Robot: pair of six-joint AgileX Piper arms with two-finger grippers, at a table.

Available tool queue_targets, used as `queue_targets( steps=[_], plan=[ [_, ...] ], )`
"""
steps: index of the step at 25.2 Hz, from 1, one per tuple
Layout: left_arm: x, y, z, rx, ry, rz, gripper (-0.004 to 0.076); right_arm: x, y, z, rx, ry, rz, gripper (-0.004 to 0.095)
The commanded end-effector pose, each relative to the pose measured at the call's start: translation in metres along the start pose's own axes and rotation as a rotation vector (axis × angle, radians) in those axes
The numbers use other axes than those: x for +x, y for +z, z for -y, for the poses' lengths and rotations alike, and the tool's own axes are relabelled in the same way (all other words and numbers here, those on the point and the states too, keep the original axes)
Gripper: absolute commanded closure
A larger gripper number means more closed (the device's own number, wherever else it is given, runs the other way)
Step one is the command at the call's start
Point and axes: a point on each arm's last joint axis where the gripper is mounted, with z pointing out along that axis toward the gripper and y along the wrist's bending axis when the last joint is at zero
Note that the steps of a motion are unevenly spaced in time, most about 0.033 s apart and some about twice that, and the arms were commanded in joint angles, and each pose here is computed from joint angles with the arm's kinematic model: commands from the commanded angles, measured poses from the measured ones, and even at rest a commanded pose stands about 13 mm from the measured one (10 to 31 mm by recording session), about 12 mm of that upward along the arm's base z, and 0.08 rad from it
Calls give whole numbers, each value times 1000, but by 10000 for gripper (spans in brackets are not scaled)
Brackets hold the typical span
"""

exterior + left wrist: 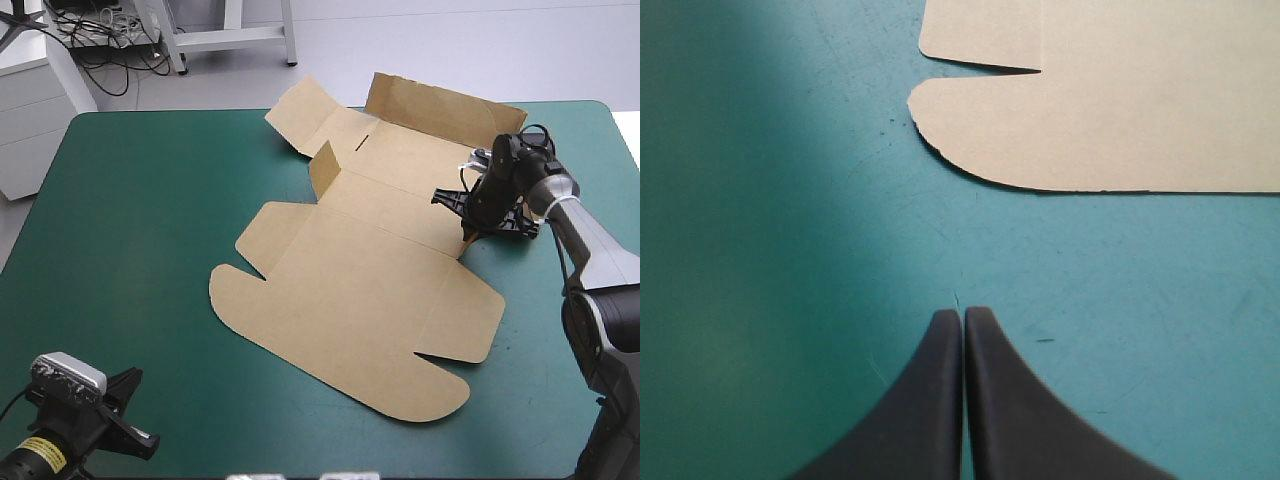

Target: Fold the box

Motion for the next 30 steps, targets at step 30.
queue_targets(
  steps=[30],
  plan=[
    [-14, -5, 0, 12, -14, 89, 734, 22, -3, -191, 121, -1655, 447, 913]
  ],
)
